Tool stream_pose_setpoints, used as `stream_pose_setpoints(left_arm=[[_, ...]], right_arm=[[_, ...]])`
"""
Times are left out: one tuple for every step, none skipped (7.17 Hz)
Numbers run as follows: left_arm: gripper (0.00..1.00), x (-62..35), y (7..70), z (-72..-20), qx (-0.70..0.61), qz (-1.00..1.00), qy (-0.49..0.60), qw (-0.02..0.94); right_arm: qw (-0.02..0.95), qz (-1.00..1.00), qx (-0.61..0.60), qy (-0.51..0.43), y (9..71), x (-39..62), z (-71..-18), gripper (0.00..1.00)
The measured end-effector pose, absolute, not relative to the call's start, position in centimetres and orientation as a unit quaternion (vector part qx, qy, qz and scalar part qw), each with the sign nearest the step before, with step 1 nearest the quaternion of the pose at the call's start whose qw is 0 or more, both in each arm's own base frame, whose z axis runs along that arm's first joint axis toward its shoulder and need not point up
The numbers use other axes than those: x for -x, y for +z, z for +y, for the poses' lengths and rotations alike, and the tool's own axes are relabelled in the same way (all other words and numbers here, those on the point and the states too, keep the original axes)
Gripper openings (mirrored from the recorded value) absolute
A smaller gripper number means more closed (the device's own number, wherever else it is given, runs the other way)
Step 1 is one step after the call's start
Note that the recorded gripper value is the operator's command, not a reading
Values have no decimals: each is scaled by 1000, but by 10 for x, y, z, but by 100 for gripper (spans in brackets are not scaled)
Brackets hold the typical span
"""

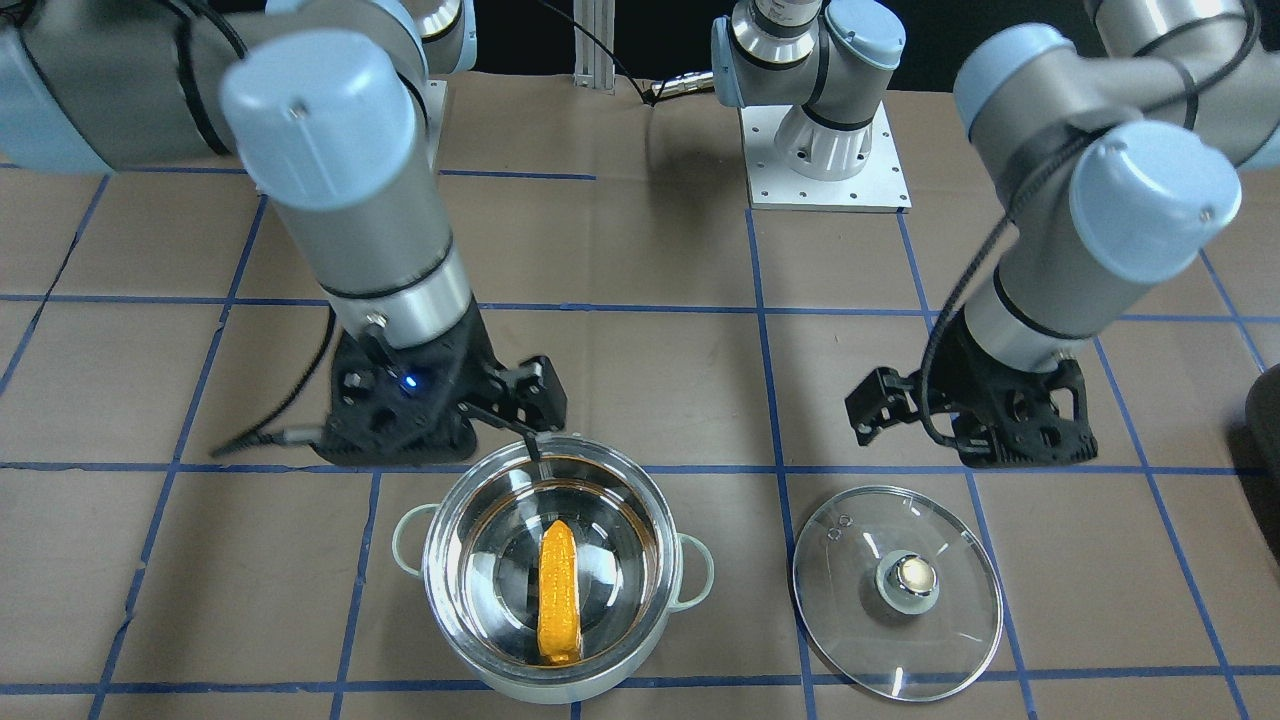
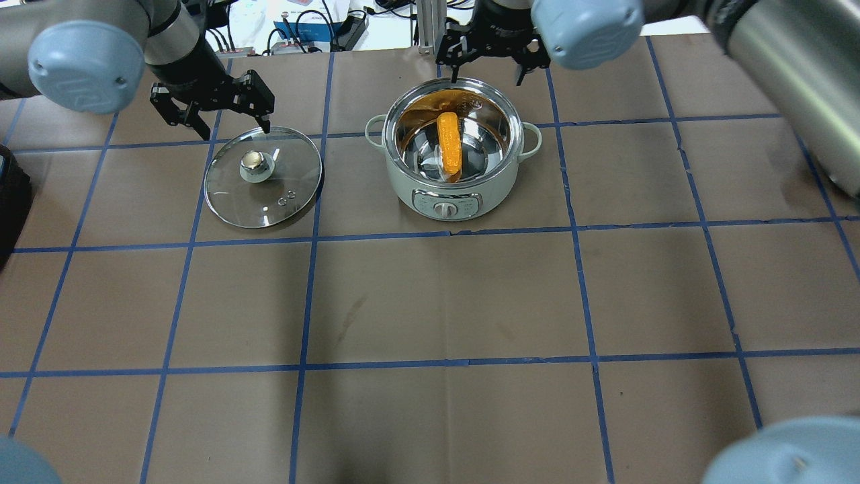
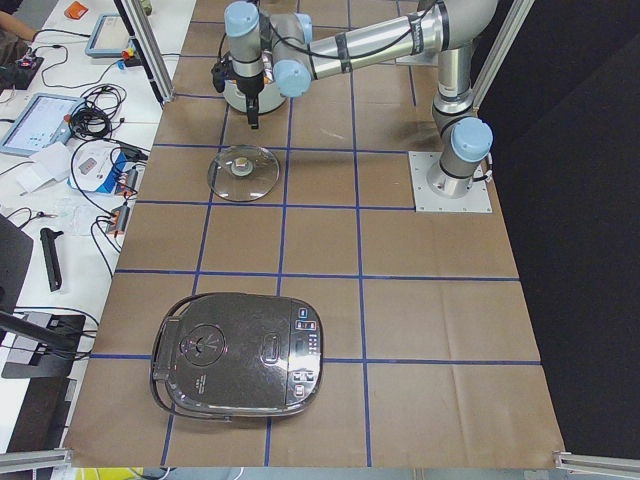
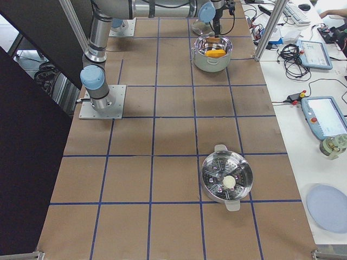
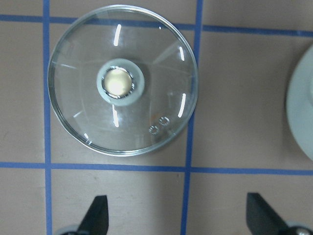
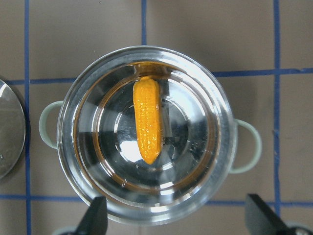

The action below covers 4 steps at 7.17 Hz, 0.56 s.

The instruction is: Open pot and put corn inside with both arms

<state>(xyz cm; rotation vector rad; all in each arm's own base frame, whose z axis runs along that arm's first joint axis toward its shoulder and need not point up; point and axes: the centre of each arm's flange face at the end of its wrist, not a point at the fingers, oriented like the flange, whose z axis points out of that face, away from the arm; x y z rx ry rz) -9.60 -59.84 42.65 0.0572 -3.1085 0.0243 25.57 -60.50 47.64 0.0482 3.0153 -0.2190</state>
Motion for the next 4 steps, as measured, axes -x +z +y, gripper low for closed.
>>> stream_pose_setpoints(left_arm=[[100, 121, 462, -574, 0, -1000, 4, 17], [100, 133, 481, -558, 10, -1000, 2, 18], [100, 137, 489, -547, 13, -1000, 0, 17], [100, 135, 492, -543, 11, -1000, -2, 18]], right_arm=[[52, 997, -37, -42, 518, -223, -566, 95], [41, 998, -52, -9, 538, -199, -529, 93], [21, 998, -58, 14, 536, -182, -502, 93], [2, 999, -50, 19, 533, -173, -484, 94]])
